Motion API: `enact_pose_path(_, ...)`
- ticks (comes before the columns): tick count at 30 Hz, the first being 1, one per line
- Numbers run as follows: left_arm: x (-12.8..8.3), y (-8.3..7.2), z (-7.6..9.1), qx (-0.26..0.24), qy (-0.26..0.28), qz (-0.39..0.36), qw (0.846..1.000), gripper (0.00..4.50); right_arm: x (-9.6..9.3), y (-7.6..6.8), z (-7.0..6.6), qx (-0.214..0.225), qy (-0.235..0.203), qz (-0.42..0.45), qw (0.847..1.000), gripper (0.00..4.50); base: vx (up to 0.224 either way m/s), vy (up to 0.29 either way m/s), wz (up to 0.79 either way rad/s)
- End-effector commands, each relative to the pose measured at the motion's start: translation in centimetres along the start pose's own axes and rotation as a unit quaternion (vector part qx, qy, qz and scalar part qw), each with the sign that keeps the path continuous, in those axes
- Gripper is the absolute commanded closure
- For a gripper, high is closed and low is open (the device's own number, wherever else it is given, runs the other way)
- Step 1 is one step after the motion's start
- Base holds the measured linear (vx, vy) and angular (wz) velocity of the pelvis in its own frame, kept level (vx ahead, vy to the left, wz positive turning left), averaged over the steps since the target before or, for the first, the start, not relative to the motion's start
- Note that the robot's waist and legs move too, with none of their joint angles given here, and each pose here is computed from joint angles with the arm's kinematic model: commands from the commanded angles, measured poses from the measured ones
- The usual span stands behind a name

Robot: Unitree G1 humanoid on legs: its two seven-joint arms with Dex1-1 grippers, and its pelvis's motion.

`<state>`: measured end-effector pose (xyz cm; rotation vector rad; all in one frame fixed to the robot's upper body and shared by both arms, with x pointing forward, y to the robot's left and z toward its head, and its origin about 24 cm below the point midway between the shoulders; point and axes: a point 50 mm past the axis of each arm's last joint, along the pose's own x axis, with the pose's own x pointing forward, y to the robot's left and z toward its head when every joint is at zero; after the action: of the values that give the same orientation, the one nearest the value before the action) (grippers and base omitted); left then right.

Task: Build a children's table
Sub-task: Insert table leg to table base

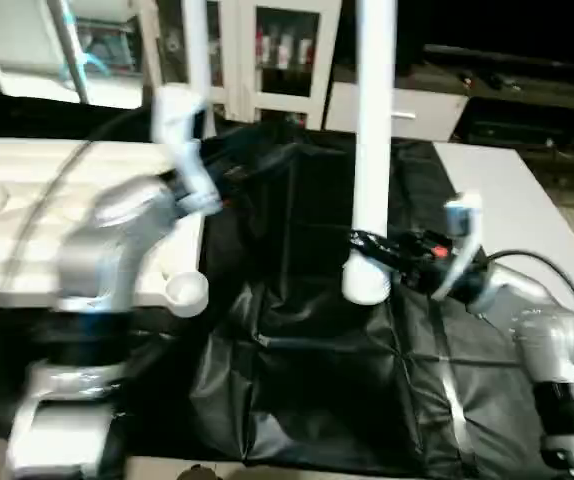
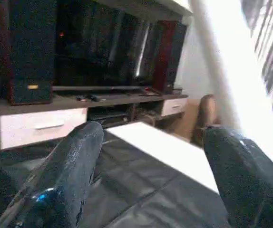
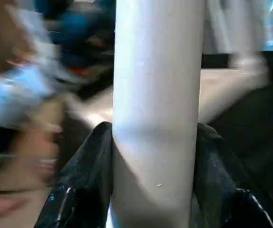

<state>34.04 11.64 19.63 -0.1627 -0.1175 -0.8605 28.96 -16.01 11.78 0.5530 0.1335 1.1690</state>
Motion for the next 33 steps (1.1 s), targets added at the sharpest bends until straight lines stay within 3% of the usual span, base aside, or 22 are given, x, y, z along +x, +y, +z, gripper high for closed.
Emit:
enact_pose_path(1,0.5,0.0,0.1,-0.004,0.004,0.014,1.000,0.70,-0.6,0.7,1.2,0.014,-0.022,0.021,0.999,2.64,0.000,0.000,0.00)
enact_pose_path(7,2.6,-1.7,1.3,-0.120,-0.032,-0.041,0.991,0.70,-1.2,2.0,2.0,0.057,-0.037,0.051,0.996,2.64,0.000,0.000,0.00)
enact_pose_path(10,3.1,-3.4,1.6,-0.193,-0.035,-0.118,0.973,0.70,-1.2,2.6,2.2,0.067,-0.029,0.062,0.995,2.64,0.000,0.000,0.00)
enact_pose_path(17,3.6,-5.3,1.7,-0.271,-0.036,-0.198,0.941,0.14,-1.0,3.0,2.2,0.060,-0.018,0.055,0.997,2.64,0.000,0.000,0.00)
enact_pose_path(19,3.6,-5.3,1.7,-0.271,-0.036,-0.198,0.941,0.02,-1.0,3.0,2.2,0.060,-0.018,0.055,0.997,2.64,0.000,0.000,0.00)
enact_pose_path(25,4.1,-5.7,1.4,-0.264,-0.011,-0.181,0.947,0.00,0.2,2.6,1.7,-0.008,0.043,-0.007,0.999,2.64,0.000,0.000,0.00)
enact_pose_path(32,4.1,-5.0,0.4,-0.240,0.035,-0.139,0.960,0.00,0.8,2.9,1.9,-0.037,0.051,-0.013,0.998,2.64,0.000,0.000,0.00)
enact_pose_path(33,4.1,-4.9,0.4,-0.241,0.036,-0.136,0.960,0.28,0.8,2.9,1.9,-0.038,0.053,-0.014,0.998,2.64,0.000,0.000,0.00)
